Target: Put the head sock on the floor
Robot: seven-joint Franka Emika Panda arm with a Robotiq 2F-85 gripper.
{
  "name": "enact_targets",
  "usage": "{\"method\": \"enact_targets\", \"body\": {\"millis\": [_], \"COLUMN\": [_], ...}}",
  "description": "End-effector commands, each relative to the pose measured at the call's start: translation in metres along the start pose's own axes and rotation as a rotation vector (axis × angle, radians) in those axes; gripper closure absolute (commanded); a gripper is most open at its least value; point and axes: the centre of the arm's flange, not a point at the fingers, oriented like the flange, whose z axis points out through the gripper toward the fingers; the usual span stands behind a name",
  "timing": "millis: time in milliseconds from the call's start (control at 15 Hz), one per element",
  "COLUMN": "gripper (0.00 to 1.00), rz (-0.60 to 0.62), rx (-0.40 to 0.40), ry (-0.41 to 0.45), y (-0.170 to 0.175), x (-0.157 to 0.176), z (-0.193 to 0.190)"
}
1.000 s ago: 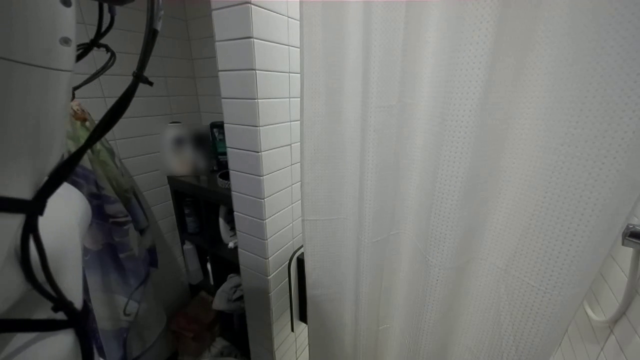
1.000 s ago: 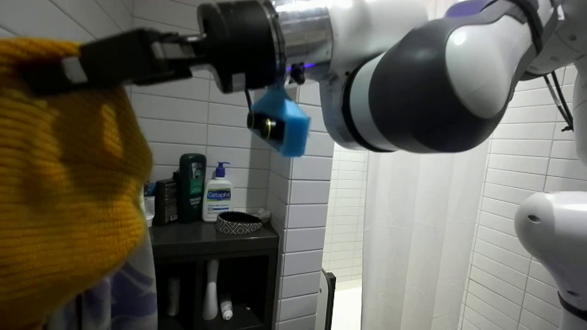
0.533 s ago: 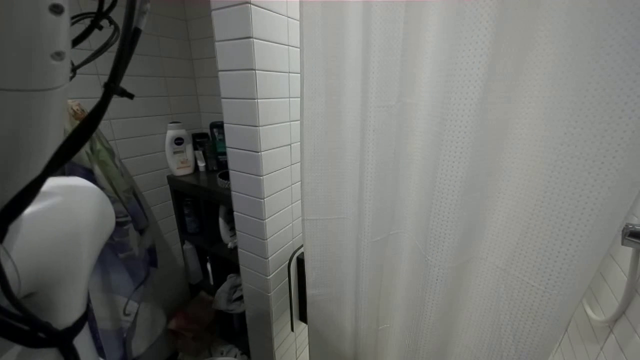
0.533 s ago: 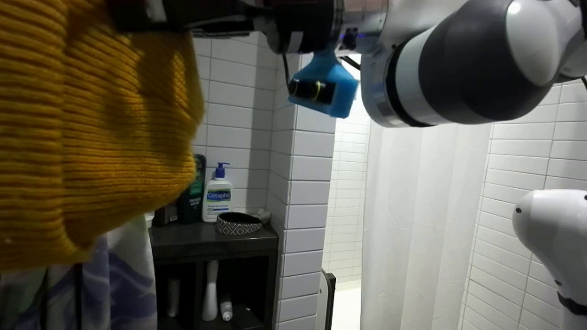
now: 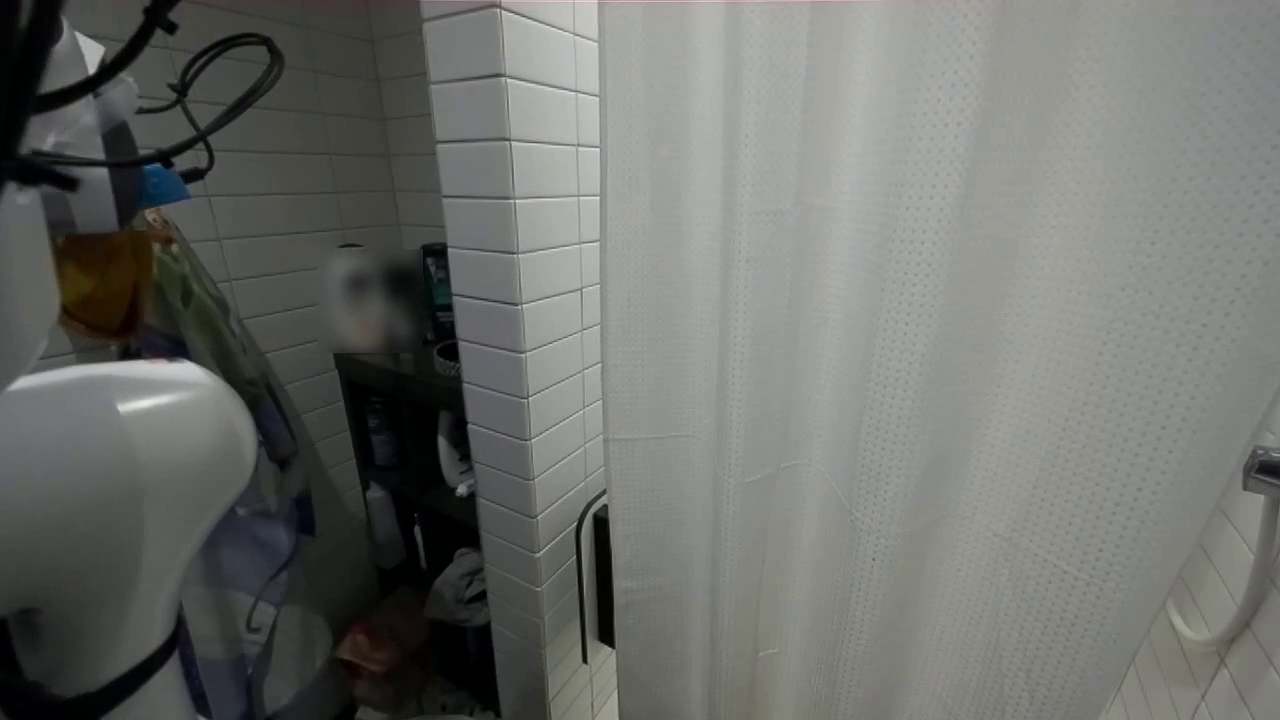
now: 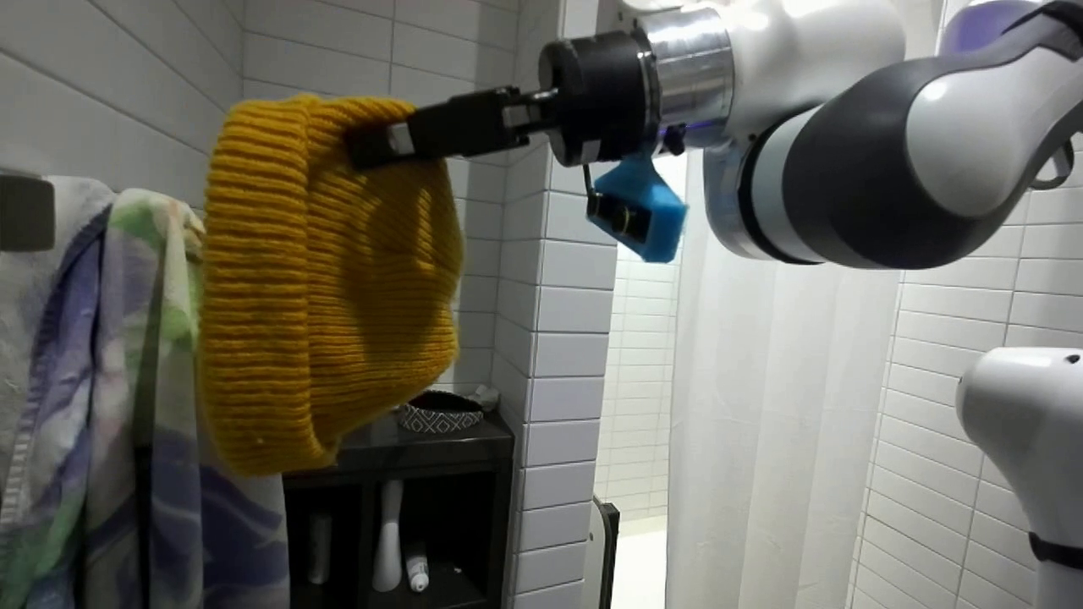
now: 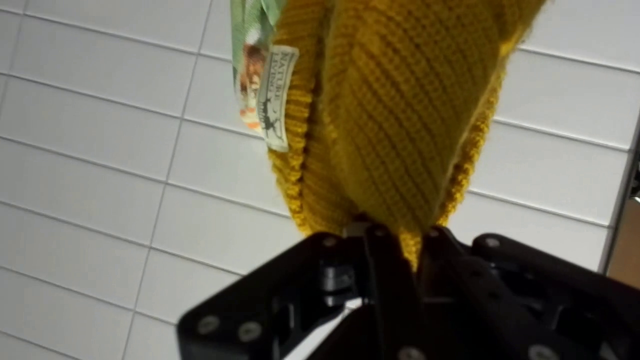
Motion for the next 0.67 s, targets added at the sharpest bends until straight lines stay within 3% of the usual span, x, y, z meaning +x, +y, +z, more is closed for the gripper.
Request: {"method": "enact_targets", "body": {"millis": [0,600], "gripper": [0.99,0.99], "rz": [0.002,-0.015], "rx": [-0.060,-0.109], "ry": [-0.022,-0.116], "y": [-0.008,0.004], "x": [-0.015,-0.041], "z": [-0.006,0.011]}}
